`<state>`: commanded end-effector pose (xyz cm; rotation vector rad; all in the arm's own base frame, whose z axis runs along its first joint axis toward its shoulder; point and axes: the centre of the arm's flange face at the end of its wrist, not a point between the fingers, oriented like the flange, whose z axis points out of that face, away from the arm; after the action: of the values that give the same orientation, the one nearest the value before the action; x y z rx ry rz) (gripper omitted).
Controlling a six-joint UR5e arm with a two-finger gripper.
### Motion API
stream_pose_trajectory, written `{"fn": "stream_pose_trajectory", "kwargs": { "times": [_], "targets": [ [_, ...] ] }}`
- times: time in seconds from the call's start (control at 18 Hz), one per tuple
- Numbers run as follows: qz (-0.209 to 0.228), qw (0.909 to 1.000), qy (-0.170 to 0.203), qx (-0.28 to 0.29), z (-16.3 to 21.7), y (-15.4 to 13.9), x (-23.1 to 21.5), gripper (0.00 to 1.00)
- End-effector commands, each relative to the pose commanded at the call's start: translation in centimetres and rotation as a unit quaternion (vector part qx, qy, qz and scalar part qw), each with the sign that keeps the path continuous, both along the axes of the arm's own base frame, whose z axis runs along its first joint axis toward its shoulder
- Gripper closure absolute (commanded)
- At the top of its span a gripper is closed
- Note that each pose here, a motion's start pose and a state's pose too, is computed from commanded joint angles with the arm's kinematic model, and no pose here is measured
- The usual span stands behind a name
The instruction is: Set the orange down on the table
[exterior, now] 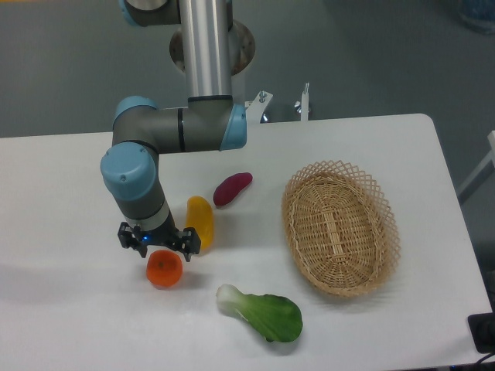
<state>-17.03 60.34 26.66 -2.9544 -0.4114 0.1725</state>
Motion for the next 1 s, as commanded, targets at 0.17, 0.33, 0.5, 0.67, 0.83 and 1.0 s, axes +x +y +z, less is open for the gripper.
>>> {"fn": "stream_pose_trajectory", "kwargs": {
  "times": [0.17, 0.33, 0.5, 0.67, 0.83, 1.0],
  "targets": [
    [0.061, 0.9979, 0.011, 0.019, 4.6, -3.6, -6.4, 0.0],
    [0.122, 0.9919, 0.016, 0.031, 6.3, -7.3, -13.1, 0.0],
    [0.17, 0.9841, 0.029, 0.042, 8.7, -11.7, -18.9, 0.0],
    [0.171, 0.9839, 0.039, 0.034, 9.1, -15.0, -23.2, 0.0],
    [0.149, 0.9877, 0.042, 0.024, 8.9, -16.1, -24.5, 0.0],
    [0.092, 0.9945, 0.048, 0.011, 9.0, -16.1, -24.5, 0.0]
  ]
}}
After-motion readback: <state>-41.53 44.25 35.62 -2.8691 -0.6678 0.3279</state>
